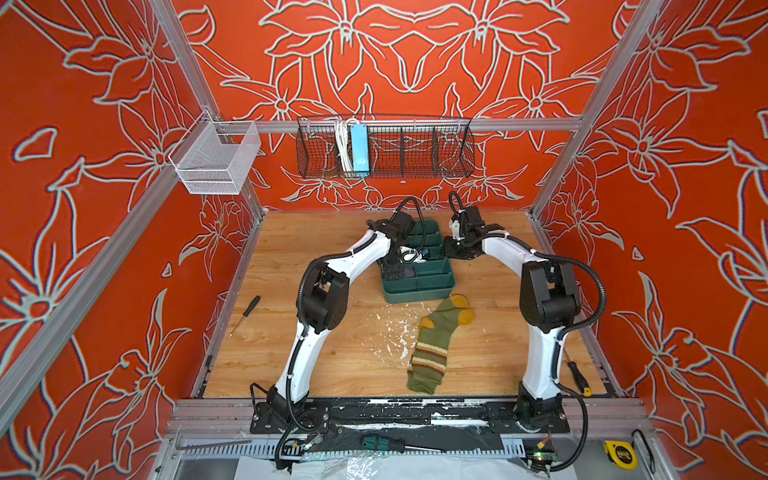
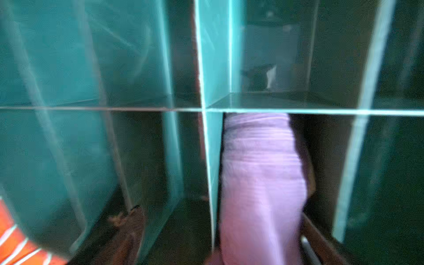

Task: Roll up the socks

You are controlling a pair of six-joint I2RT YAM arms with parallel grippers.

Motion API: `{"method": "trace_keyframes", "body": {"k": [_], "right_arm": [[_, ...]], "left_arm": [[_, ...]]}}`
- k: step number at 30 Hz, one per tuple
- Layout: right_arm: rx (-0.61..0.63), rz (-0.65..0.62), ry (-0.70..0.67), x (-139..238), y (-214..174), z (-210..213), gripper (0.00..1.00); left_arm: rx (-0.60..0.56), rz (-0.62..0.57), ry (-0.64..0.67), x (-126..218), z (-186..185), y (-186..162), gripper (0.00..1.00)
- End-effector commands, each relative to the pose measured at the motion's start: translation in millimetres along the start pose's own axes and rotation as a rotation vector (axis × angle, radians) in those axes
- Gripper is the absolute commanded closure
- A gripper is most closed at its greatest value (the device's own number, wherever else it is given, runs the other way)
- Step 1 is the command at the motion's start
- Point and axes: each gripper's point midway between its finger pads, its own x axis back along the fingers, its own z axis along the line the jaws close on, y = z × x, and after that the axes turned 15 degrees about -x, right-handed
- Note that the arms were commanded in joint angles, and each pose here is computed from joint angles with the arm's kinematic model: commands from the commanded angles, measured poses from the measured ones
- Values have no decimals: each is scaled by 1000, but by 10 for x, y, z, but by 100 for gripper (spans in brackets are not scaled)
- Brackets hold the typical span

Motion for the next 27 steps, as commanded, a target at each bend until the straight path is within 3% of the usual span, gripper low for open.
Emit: {"method": "trace_keyframes", "body": {"k": [1, 4, 7, 10, 15, 17, 21, 27], "right_arm": [[-4, -32, -22, 36, 86, 27, 63], [-11, -33, -18, 27, 76, 41, 63], [-10, -40, -10, 40, 65, 78, 63], [-5, -46, -4, 61, 53, 127, 63], [4, -39, 9, 46, 19, 217, 64], [8, -32, 11, 21, -15, 249, 65], [19, -32, 4, -36, -99, 347, 76], [-33, -93, 56, -58, -157, 717, 89]], "left_arm": [[-13, 13, -60, 42, -172, -40, 2], [18, -46, 58, 355, 26, 43, 2], [63, -188, 225, 873, 267, 212, 2], [64, -321, 339, 1372, 327, 350, 2], [122, -430, 481, 1968, 324, 327, 2], [228, -462, 594, 2238, 400, 210, 2], [557, -560, 798, 2716, 402, -124, 2], [870, -767, 779, 2750, -184, -345, 2]]}}
